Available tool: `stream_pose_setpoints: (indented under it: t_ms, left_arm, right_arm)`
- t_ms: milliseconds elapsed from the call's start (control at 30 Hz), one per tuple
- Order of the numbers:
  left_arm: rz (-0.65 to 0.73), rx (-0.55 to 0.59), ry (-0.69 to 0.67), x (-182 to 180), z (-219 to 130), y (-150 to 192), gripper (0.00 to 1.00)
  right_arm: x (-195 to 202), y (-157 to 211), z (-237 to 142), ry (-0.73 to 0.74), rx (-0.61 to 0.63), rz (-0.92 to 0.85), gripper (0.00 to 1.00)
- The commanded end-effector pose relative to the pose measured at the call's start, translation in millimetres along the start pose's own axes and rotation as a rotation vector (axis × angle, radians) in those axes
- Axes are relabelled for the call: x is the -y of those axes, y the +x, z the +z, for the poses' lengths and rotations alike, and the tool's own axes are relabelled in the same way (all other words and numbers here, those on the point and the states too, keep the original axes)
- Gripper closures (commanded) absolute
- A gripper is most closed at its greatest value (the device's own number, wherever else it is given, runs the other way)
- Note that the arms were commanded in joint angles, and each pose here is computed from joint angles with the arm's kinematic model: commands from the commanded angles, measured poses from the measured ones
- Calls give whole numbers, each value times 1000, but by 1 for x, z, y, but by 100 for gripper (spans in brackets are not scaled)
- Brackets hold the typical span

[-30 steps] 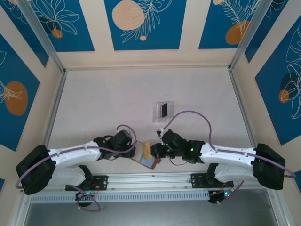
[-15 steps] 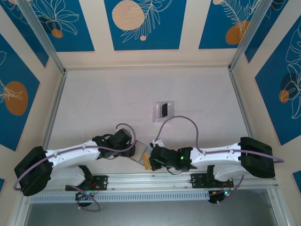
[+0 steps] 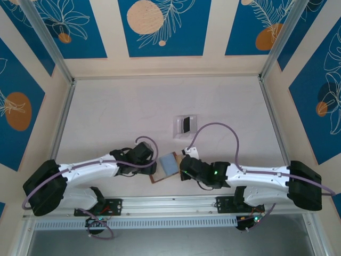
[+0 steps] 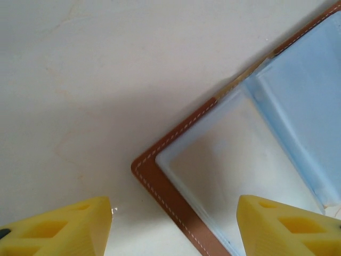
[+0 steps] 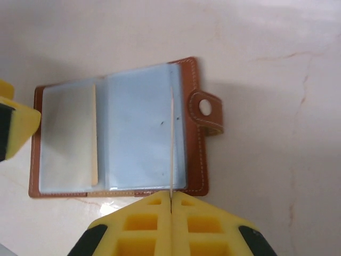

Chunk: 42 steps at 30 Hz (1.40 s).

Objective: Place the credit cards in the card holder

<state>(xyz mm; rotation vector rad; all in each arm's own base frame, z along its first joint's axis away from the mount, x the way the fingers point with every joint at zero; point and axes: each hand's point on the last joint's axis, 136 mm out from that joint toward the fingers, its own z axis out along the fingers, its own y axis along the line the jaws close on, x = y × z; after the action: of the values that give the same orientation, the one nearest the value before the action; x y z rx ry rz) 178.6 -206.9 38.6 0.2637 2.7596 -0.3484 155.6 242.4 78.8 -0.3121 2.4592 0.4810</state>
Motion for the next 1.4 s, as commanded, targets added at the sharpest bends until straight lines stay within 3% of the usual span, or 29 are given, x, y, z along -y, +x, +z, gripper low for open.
stream_pose_setpoints:
  t_ms: [0,200,400,700,1367]
  left_arm:
    - [7,-3,1,4,2,-8,37]
    - [-25,-28,3,4,10,-1,41]
    - [-38,-59,-31,-5,24,12,44]
    - [-46,-98,-95,-17,40,25,52]
    - [-42,-111,-100,-18,43,37,53]
  right_arm:
    - [-8,-7,-7,-43,2,-48,100]
    - [-35,-31,-5,-263,11,36,100]
    - [-35,-46,0,-370,25,92,100]
    - [-39,-45,29,-431,-5,124,100]
    - [-37,-26,62,-518,-78,301,100]
